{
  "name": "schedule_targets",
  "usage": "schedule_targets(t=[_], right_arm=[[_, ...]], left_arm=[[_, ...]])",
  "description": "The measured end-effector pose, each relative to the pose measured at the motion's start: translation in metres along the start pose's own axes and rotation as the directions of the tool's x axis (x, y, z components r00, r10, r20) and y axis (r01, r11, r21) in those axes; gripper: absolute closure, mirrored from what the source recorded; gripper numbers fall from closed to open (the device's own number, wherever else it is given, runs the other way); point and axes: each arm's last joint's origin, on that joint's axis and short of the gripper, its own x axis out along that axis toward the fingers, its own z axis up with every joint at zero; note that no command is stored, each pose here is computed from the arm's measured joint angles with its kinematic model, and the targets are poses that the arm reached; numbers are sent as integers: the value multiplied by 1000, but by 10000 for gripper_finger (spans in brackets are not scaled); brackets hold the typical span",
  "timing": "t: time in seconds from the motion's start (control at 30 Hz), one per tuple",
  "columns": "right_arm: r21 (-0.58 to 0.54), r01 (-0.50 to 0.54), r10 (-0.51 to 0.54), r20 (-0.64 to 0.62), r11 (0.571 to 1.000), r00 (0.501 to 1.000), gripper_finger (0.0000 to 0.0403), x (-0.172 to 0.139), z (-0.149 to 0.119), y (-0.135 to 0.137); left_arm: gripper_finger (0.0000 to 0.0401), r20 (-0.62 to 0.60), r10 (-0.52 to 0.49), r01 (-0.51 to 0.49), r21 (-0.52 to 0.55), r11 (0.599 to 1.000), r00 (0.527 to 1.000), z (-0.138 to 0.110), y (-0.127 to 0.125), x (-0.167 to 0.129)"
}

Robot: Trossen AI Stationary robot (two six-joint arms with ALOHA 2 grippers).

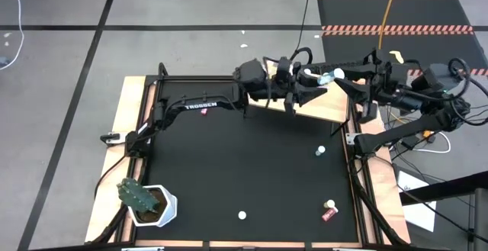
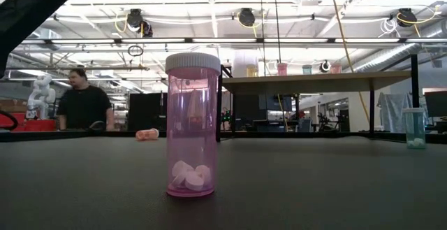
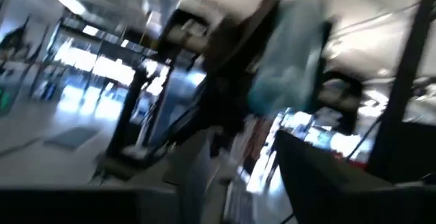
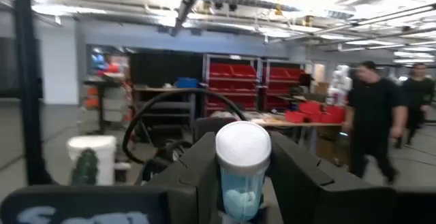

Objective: Pick and place medicine bottles onto shelf by color
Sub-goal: Put the blue pill bottle on the shelf aligned with the other blue pill bottle

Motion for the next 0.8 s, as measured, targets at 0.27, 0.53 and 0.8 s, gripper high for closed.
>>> schedule_targets(t=[0.27, 0.53, 0.8], right_arm=[[-110, 139, -151, -109, 984, 982, 294, 17, 1, -12], [-153, 260, -297, -338, 954, 893, 294, 49, -48, -42], [-38, 403, -368, -489, 915, 791, 293, 52, -147, -84]], left_arm=[[80, -327, 167, -130, 133, 983, 930, 25, 25, -32], [41, -435, 490, -278, 464, 841, 755, 88, 2, -84], [41, -412, 665, -377, 587, 717, 623, 109, 3, -109]])
